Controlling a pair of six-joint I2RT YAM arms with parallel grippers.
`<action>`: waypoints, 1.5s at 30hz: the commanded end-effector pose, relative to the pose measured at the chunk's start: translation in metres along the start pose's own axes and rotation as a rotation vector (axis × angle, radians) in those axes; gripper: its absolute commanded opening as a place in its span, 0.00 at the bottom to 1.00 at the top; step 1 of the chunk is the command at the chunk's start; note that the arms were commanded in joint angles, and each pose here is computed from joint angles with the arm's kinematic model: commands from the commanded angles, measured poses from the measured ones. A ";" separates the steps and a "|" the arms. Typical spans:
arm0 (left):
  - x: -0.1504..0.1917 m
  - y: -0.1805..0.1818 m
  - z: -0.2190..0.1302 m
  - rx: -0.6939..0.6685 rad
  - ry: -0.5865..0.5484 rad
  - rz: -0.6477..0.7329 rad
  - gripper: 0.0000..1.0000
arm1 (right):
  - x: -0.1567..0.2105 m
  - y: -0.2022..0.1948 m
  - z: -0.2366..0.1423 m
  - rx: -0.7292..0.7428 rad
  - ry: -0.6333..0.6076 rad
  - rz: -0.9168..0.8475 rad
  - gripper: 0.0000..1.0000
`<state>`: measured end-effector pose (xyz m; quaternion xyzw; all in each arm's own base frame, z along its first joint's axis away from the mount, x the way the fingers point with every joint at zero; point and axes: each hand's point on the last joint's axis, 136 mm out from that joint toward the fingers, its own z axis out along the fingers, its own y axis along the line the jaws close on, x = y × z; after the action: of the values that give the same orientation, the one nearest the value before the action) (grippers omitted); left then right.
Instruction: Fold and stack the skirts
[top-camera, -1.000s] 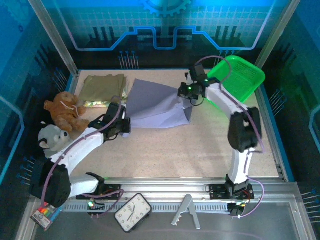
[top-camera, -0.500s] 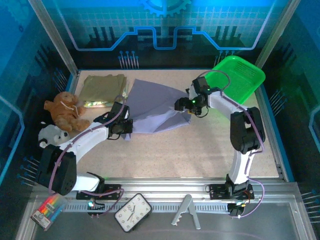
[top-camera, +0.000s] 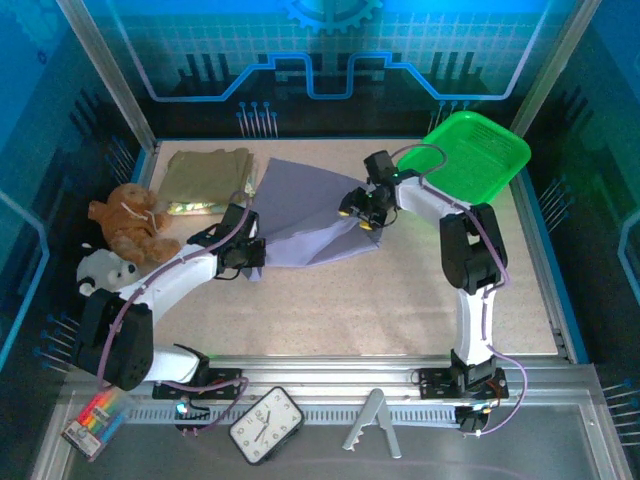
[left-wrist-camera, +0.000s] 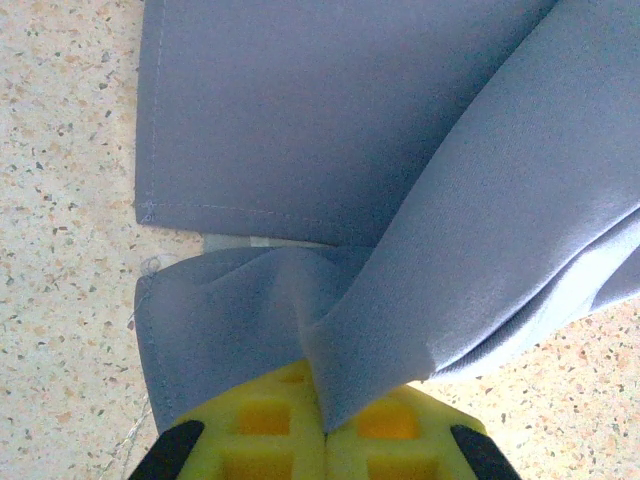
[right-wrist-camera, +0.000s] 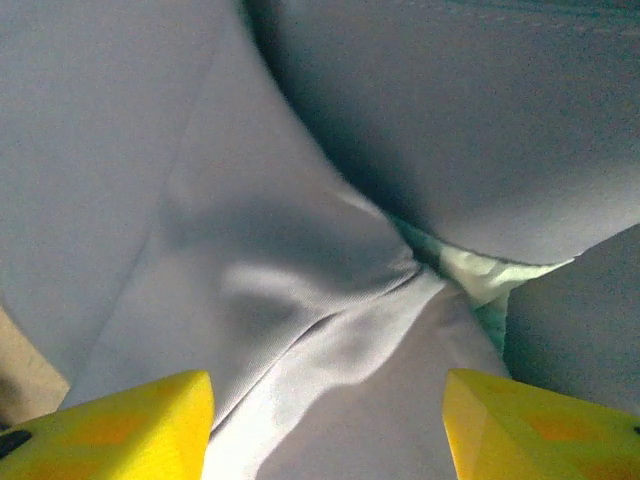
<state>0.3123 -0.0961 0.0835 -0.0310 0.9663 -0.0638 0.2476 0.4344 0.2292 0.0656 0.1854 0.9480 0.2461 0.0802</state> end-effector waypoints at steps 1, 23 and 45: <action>-0.008 0.001 -0.007 0.001 -0.035 0.003 0.00 | -0.001 -0.009 0.007 0.074 -0.021 0.096 0.64; -0.004 0.003 -0.009 0.000 -0.042 0.014 0.00 | -0.012 -0.001 0.018 0.065 -0.096 0.099 0.28; -0.136 -0.062 -0.241 0.259 -0.611 0.220 0.00 | -0.005 0.046 -0.302 -0.256 -0.794 -0.105 0.00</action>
<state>0.3243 -0.1109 0.3179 0.0338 0.8530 -0.1429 0.5008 0.3782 0.1608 0.3056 0.2001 0.8448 0.2956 0.3986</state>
